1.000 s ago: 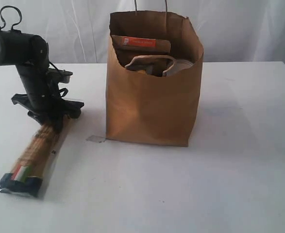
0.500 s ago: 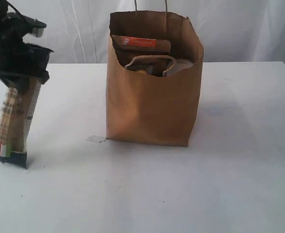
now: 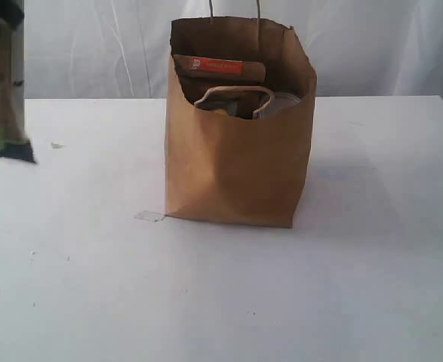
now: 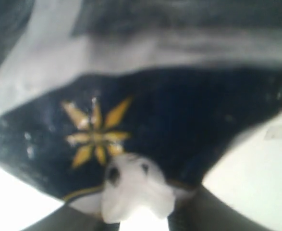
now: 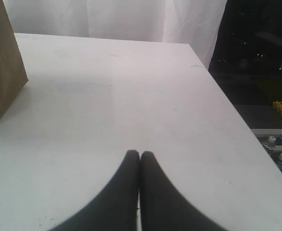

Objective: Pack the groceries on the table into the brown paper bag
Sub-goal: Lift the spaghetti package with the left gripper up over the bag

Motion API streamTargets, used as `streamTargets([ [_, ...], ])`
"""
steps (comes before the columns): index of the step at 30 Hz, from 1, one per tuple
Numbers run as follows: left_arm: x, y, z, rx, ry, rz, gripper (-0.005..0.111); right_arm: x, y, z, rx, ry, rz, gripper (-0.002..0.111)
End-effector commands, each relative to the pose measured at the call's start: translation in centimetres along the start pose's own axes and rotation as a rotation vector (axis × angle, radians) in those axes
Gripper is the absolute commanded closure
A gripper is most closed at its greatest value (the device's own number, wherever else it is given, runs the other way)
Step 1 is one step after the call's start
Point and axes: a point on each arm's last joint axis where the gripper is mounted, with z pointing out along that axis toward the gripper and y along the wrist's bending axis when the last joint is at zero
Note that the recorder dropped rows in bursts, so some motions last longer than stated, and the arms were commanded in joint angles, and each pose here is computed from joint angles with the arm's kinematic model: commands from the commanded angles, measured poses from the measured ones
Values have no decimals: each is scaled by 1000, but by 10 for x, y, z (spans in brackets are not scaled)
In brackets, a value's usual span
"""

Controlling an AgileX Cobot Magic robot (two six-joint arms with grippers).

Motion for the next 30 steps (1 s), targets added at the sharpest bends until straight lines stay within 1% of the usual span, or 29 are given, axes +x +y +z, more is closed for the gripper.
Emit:
streamTargets([
  [1, -28, -6, -48, 175, -301, -123, 107, -1, 0, 0, 3, -15, -4, 108],
  [3, -40, -11, -60, 277, -422, -188, 107, -1, 0, 0, 3, -15, -4, 108],
  [4, -46, -12, -65, 304, -485, -216, 107, -1, 0, 0, 3, -15, -4, 108],
  [5, -51, -11, -70, 312, -546, -237, 107, -1, 0, 0, 3, -15, -4, 108],
  [7, -60, -6, -80, 297, -656, -260, 107, -1, 0, 0, 3, -15, -4, 108],
  [9, -65, -3, -87, 289, -730, -277, 107, -1, 0, 0, 3, -15, -4, 108],
  [10, -68, -3, -91, 306, -766, -298, 107, -1, 0, 0, 3, -15, -4, 108],
  [12, -70, -6, -93, 374, -791, -350, 107, -1, 0, 0, 3, -15, -4, 108],
  [13, -73, -10, -91, 445, -786, -393, 107, -1, 0, 0, 3, -15, -4, 108],
  [15, -77, -16, -87, 531, -786, -417, 107, -1, 0, 0, 3, -15, -4, 108],
  [19, -88, -28, -70, 671, -822, -373, 107, -1, 0, 0, 3, -15, -4, 108],
  [22, -97, -35, -58, 757, -875, -342, 107, -1, 0, 0, 3, -15, -4, 108],
  [24, -101, -43, -51, 797, -909, -306, 107, -1, 0, 0, 3, -15, -4, 108],
  [26, -105, -52, -43, 801, -941, -243, 107, -1, 0, 0, 3, -15, -4, 108],
  [30, -110, -80, -38, 744, -1014, -30, 107, -1, 0, 0, 3, -15, -4, 108],
])
